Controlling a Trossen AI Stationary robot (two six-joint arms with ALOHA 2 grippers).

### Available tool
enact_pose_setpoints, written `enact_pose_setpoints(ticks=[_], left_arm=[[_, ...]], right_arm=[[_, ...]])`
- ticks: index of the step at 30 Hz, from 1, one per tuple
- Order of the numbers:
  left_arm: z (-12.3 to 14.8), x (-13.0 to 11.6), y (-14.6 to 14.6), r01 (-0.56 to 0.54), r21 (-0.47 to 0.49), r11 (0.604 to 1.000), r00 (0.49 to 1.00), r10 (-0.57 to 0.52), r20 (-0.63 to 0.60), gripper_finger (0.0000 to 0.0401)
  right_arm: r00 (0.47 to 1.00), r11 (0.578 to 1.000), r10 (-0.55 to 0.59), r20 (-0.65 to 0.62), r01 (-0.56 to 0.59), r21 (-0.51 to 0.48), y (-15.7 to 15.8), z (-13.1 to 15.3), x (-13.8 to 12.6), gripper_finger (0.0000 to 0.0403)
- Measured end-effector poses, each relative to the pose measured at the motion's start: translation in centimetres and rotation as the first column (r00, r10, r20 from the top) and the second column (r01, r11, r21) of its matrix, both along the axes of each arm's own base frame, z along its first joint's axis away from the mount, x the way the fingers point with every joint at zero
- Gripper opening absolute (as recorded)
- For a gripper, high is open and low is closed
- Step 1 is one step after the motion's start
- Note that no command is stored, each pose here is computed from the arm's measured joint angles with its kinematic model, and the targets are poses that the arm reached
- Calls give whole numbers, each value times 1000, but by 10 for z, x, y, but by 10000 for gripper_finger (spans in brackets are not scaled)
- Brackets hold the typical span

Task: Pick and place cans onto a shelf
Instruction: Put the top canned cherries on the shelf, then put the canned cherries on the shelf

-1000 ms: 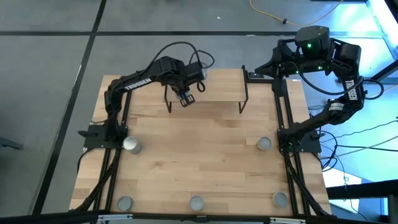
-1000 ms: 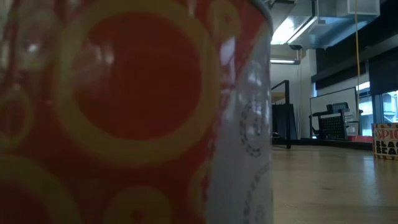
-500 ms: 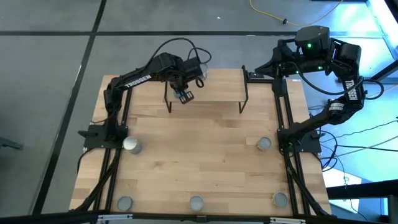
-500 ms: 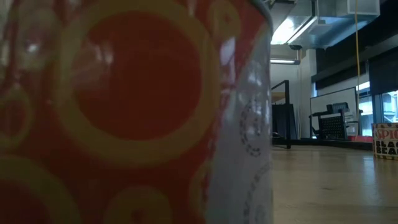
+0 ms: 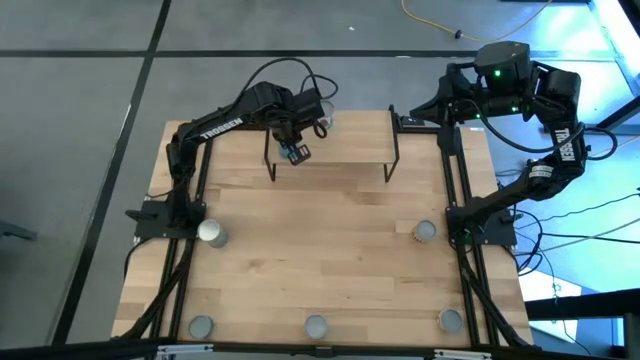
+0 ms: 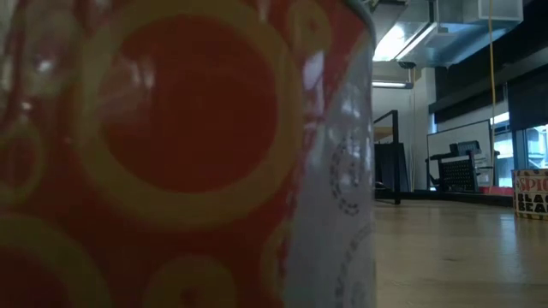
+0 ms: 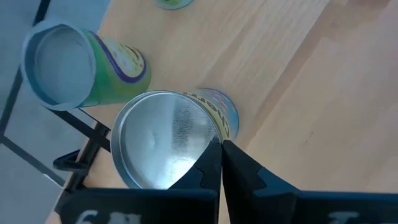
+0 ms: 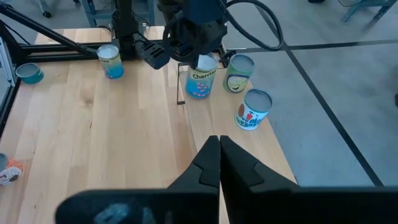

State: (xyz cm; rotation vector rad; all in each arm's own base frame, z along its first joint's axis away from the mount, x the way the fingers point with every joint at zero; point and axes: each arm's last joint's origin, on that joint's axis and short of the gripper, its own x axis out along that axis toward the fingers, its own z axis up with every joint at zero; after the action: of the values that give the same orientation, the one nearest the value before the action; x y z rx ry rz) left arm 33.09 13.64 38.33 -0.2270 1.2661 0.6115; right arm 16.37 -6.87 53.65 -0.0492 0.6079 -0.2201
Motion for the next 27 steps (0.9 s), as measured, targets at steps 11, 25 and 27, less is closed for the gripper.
enact_pose_setpoints(ticks=[11,25,27], left_arm=[[0,-1,2,-7,2,1000,1000,7,-1,13],[1,-1,0,3,8,1000,1000,-3,-2,55],[6,0,-4,19,-34,999,999,-18,41,53]], right_arm=[[1000,1000,0,1,0,0,0,0,0,4],[1000,1000,0,7,0,-3,0,1,0,4],[1000,1000,0,8,0,-3,0,1,0,4]])
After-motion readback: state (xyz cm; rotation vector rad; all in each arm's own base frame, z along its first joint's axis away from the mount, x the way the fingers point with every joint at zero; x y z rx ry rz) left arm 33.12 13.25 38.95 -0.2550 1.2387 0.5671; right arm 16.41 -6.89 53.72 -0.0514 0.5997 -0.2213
